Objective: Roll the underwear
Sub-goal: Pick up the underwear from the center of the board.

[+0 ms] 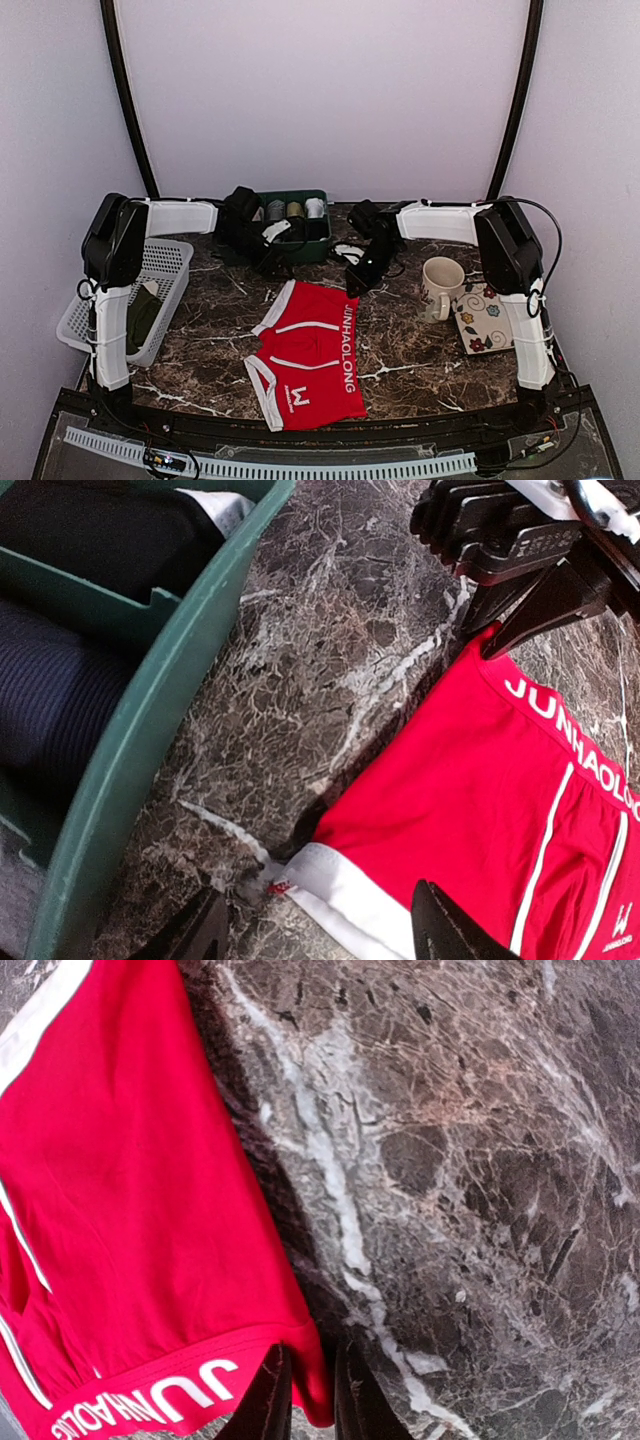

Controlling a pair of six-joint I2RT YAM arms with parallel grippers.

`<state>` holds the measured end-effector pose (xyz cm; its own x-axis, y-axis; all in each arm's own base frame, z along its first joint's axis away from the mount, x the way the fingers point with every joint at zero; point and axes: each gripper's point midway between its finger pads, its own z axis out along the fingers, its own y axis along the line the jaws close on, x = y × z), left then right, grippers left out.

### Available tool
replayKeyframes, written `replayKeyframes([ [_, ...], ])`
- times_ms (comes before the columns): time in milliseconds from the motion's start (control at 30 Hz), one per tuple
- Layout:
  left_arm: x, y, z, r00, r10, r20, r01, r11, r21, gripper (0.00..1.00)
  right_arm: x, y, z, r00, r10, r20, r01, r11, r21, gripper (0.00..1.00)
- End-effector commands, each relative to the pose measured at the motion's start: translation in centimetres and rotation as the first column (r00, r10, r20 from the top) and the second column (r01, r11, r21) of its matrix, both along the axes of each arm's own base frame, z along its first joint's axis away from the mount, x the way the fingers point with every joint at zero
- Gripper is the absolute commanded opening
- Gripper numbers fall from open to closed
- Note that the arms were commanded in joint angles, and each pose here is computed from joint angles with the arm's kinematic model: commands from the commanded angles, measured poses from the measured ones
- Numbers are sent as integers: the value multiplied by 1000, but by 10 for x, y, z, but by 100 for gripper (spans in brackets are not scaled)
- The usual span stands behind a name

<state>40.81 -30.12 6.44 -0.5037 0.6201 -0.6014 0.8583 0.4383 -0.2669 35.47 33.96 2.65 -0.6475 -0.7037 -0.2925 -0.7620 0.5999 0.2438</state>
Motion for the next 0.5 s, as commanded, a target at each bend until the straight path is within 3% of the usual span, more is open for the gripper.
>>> replayKeyframes([
  [0,2,-2,-2,999,-37,12,36,999,4,66,4,-2,2,1000,-13,-4,13,1000,-17,13],
  [267,4,-8,-17,999,-39,-24,39,999,-10,62,6,-3,0,999,-32,-9,32,999,-30,0],
  [467,1,-9,-30,998,-39,-56,40,999,6,53,6,-3,2,999,-34,-7,34,999,-29,0],
])
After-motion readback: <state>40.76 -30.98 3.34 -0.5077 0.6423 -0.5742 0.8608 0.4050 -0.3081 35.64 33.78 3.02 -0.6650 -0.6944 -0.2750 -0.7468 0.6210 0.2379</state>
